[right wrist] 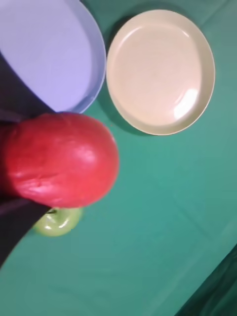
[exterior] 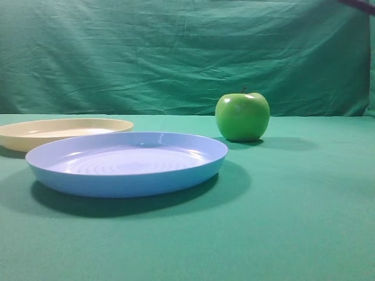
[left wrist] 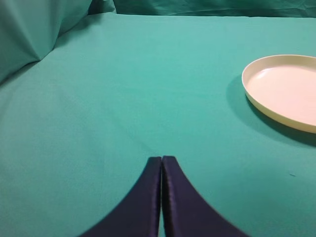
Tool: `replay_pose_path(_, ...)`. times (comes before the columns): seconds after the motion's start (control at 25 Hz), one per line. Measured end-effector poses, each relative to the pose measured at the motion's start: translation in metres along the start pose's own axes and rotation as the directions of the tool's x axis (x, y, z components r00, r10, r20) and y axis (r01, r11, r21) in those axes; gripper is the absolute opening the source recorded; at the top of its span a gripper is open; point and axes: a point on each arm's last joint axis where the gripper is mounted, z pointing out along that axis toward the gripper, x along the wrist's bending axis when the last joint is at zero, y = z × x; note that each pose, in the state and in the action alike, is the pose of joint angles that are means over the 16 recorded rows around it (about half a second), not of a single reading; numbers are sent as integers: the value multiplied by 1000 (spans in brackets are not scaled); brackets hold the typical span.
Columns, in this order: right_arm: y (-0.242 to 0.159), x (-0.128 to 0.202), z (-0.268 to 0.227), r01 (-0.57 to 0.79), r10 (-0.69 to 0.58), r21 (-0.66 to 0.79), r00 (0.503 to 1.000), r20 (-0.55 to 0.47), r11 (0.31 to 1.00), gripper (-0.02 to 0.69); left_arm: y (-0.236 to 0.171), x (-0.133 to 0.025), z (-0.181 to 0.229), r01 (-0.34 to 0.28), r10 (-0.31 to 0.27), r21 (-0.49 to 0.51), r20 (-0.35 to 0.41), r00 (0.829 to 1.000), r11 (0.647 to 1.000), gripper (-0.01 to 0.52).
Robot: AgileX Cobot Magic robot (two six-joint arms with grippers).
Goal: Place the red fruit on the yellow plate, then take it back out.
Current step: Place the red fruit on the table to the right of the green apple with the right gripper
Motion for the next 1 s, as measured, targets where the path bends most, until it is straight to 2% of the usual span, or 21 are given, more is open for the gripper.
replay_pose_path(0.2,-52,-12,-30,-101,100,15,994,49,995,194,0,0,0,0,0,0,0,1000,1000,0)
replay_pose_path(0.4,-115,-16,-38,-207,205,21,975,82,978,194,0,0,0,0,0,0,0,1000,1000,0)
replay_pose_path(0.72,-204,-7,-14,-328,322,30,939,121,944,194,0,0,0,0,0,0,0,1000,1000,0)
replay_pose_path(1.0,-244,-3,22,-379,369,55,919,143,924,194,0,0,0,0,0,0,0,1000,1000,0)
